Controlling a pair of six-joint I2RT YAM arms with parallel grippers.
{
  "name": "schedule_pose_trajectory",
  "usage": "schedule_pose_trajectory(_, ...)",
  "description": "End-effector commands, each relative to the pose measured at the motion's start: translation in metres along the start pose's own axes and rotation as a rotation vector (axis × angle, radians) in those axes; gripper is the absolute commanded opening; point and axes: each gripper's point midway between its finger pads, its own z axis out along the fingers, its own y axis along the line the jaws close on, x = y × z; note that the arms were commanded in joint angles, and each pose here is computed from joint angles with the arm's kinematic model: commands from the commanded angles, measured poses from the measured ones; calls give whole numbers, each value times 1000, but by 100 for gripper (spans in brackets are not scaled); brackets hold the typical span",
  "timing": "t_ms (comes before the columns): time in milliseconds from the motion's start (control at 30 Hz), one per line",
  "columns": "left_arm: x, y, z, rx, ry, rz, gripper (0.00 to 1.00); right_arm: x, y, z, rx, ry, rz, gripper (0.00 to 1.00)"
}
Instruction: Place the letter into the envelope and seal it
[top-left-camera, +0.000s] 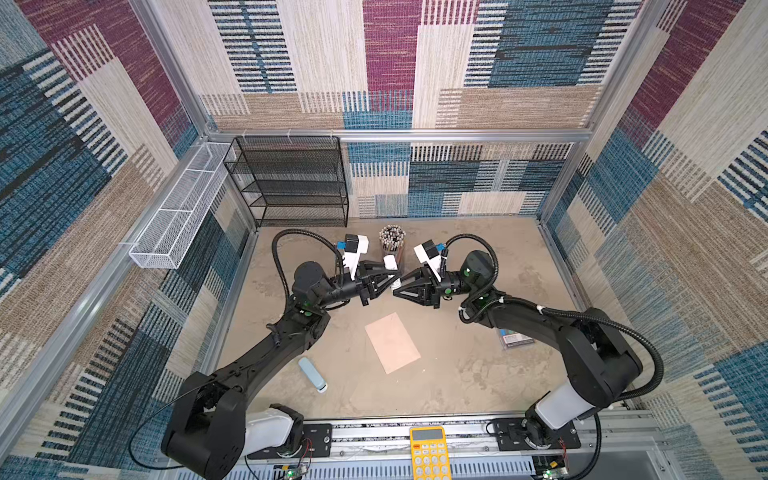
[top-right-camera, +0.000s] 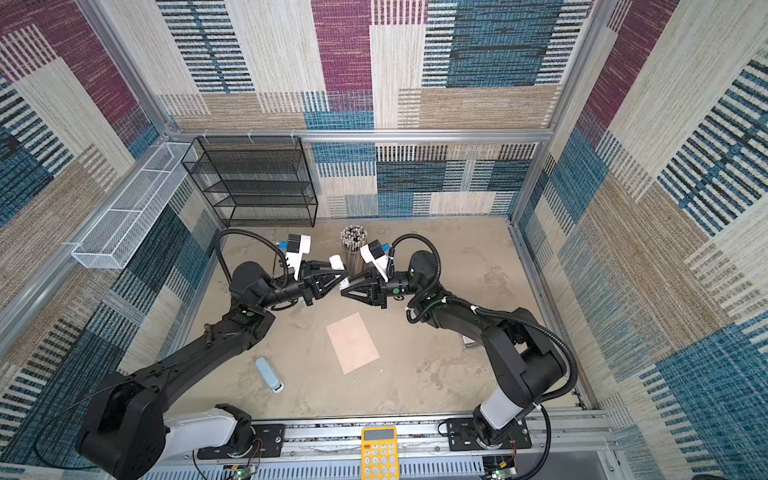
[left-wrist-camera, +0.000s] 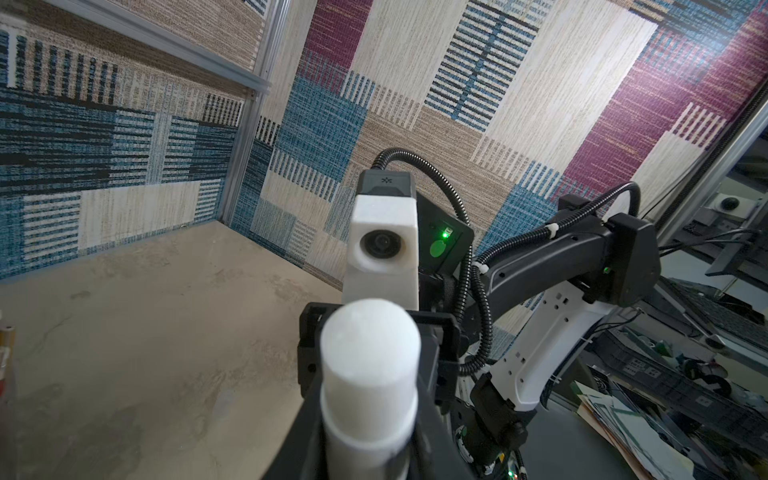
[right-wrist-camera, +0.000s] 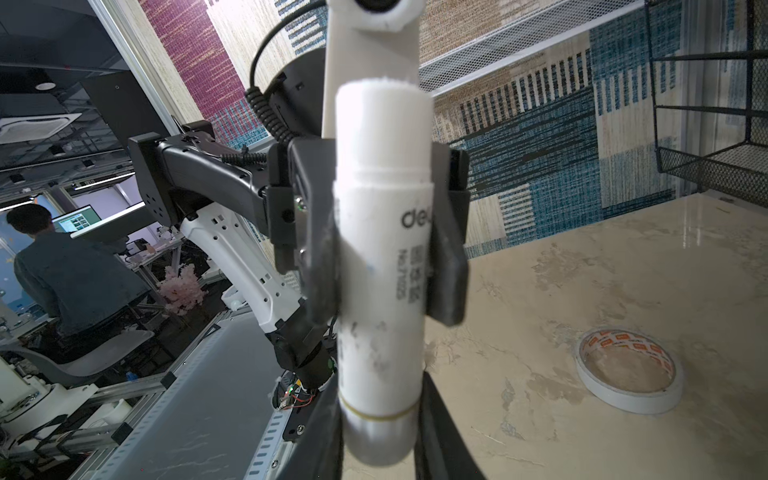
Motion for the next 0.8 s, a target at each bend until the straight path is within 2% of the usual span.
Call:
schedule_pose_trajectory(0,12,9,-1,-72,46,57,0,-23,-5,-2,91,-61,-13,17)
schedule_pose_trajectory(200,22,21,-7,-205,70,84,0,-45,-11,-9,307,-120,-70,12)
schedule_pose_trajectory(433,29,27,-5,-258,73,83,0,-56,-2,-5,536,-184,-223,11)
schedule_pose_trajectory(767,39,48,-10,-452,51,87,0,-66,6,-2,804,-299,-359,9)
